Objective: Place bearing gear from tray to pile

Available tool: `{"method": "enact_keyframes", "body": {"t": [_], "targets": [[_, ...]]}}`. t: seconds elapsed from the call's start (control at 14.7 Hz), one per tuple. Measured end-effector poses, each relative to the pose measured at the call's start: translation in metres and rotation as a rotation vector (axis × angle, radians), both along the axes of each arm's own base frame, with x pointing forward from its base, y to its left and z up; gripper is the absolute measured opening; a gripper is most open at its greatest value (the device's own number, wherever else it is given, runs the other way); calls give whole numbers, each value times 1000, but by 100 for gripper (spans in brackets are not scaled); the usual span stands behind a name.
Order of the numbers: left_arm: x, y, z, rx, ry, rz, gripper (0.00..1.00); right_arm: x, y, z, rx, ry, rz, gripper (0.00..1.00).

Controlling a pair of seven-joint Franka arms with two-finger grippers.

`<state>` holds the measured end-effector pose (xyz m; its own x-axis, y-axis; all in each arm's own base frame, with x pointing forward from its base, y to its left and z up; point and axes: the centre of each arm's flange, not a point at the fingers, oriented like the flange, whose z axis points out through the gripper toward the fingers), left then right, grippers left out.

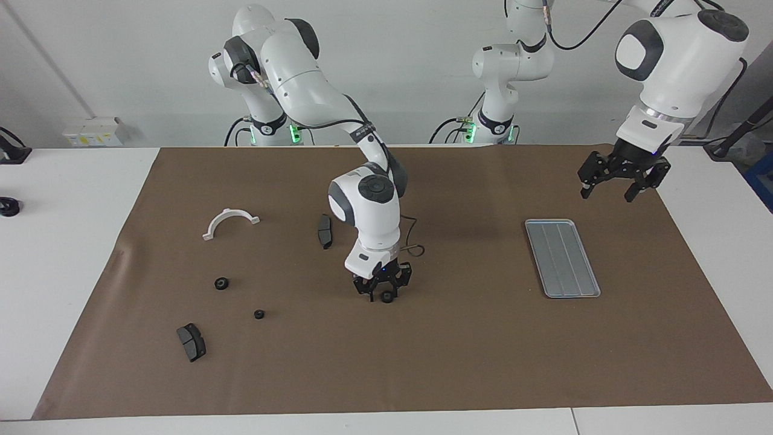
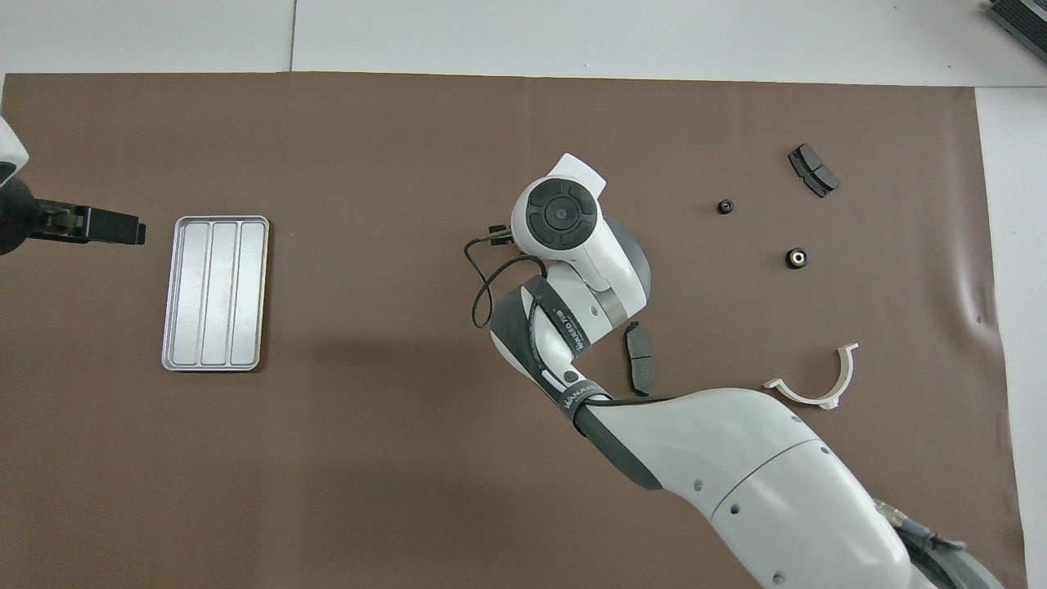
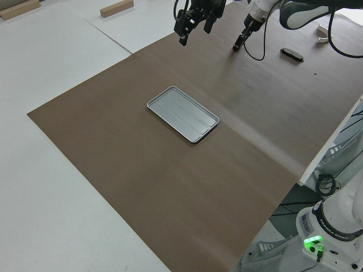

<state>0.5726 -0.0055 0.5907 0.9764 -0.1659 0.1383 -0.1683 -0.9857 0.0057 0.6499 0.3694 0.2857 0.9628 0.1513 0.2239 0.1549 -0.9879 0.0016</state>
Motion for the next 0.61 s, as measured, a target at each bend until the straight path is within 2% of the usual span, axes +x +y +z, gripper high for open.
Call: {"method": "enact_keyframes", "body": {"t": [0.14,0.2,0.34,0.48,0.61], "targets": [[-3,3,13,13,14,-10,100,-2,3,0,0,0,5,60],[-5,3,16,13,22,-13,100,-2,4,1,0,-2,7,55],[-9,2,16,14,58,-19,100,-2,4,3,0,-4,7,34],[-13,-1,14,14,93,-25,100,-2,4,3,-5,4,6,34],[-14,-5,17,14,100,-33,100,-2,3,8,-20,23,2,34]]}}
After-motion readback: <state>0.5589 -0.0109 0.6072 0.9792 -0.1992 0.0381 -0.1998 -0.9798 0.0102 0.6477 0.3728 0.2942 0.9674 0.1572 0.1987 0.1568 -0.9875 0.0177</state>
